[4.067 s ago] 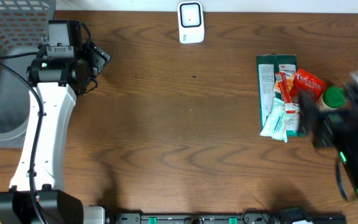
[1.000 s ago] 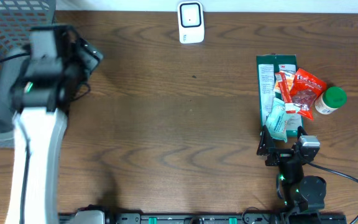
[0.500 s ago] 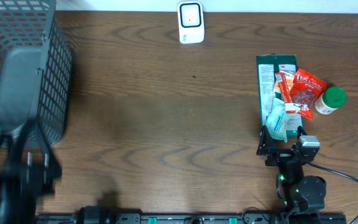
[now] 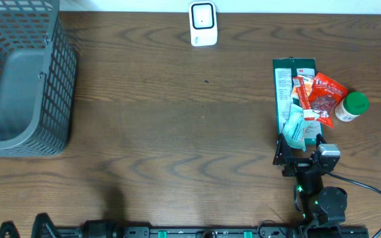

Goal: Scan the item barcode

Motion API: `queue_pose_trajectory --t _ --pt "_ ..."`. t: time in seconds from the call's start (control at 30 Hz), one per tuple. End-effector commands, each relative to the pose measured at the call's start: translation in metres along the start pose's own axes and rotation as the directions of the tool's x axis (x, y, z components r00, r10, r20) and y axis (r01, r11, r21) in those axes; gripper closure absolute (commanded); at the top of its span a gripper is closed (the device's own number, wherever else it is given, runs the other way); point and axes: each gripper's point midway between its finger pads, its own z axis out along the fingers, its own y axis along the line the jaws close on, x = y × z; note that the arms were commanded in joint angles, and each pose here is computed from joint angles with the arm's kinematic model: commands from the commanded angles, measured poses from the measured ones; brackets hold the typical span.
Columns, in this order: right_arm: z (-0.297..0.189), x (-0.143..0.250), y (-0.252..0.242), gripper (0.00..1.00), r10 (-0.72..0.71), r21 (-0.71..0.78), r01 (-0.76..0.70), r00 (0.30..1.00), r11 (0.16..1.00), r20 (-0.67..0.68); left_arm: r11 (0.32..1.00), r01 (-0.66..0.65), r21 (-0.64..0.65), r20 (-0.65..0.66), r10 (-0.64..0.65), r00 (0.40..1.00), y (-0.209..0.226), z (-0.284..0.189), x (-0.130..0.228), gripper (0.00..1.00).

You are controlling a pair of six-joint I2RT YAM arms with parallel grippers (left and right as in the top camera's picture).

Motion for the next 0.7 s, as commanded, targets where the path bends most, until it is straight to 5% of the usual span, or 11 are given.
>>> queue_pose_trajectory --t 0.0,0.4,0.67 --pt "0.000 0.000 -0.001 0.01 0.000 0.001 0.000 1.000 1.000 0.002 1.000 -0.018 -0.005 0.027 0.018 0.999 0.007 0.015 0.011 0.17" --pt "0.000 0.000 -0.001 0.01 0.000 0.001 0.000 1.000 1.000 0.002 0.968 -0.010 0.250 0.393 -0.092 0.915 -0.013 0.095 0.007 0.17" --pt "0.000 0.000 -0.001 0.01 0.000 0.001 0.000 1.000 1.000 0.002 0.960 0.038 0.276 0.380 -0.145 0.913 0.025 0.136 0.082 0.17"
